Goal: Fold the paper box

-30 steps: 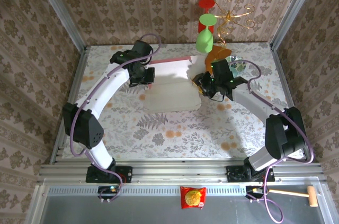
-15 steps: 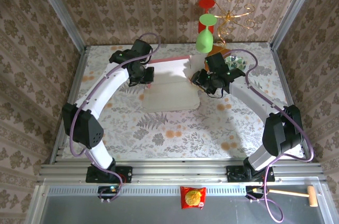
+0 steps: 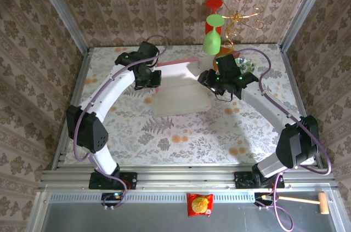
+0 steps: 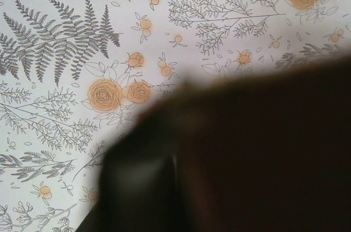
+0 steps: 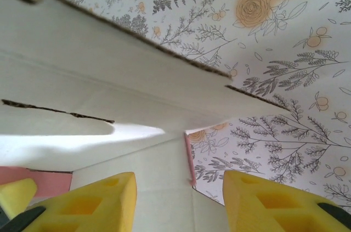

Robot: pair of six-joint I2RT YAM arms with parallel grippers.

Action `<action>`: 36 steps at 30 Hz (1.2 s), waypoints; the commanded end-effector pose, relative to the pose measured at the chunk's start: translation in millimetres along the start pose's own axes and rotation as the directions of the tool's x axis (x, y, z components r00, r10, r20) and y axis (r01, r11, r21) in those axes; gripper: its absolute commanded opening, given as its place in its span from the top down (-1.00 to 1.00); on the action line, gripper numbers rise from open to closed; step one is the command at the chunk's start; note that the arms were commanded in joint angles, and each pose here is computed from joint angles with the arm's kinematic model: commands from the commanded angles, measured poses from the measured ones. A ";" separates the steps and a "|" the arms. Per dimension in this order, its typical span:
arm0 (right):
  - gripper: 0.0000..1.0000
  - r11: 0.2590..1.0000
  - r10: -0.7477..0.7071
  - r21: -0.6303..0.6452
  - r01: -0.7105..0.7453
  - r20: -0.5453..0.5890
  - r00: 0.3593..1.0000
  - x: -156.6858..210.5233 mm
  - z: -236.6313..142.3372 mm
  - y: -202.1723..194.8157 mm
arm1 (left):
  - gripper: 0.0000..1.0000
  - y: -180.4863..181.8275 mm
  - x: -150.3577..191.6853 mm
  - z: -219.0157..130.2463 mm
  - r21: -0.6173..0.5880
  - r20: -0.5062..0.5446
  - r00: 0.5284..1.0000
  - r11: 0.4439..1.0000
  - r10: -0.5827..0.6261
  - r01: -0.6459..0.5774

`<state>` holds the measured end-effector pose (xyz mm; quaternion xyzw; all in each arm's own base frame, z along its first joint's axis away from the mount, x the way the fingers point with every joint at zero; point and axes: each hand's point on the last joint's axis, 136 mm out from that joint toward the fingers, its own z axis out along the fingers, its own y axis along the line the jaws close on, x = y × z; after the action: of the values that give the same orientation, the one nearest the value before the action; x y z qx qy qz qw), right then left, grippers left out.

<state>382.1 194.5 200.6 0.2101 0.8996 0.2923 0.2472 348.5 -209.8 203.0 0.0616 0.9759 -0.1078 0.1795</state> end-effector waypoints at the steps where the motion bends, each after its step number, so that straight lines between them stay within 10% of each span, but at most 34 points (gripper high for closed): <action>1: 0.08 1.000 0.011 -0.007 -0.011 -0.015 1.000 2.9 7.0 -0.6 | 1.00 -5.3 -8.0 -5.1 0.023 0.018 1.000 1.000 0.003 -0.003; 36: 0.37 0.989 -0.055 -0.141 0.044 -0.080 0.995 10.6 25.2 28.2 | 1.00 -5.7 -10.3 -4.8 0.035 0.015 1.000 0.999 -0.004 0.003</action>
<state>398.4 218.6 196.1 0.1760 0.8902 0.3445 0.2408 347.1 -208.0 201.9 0.0596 0.9771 -0.1094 0.1725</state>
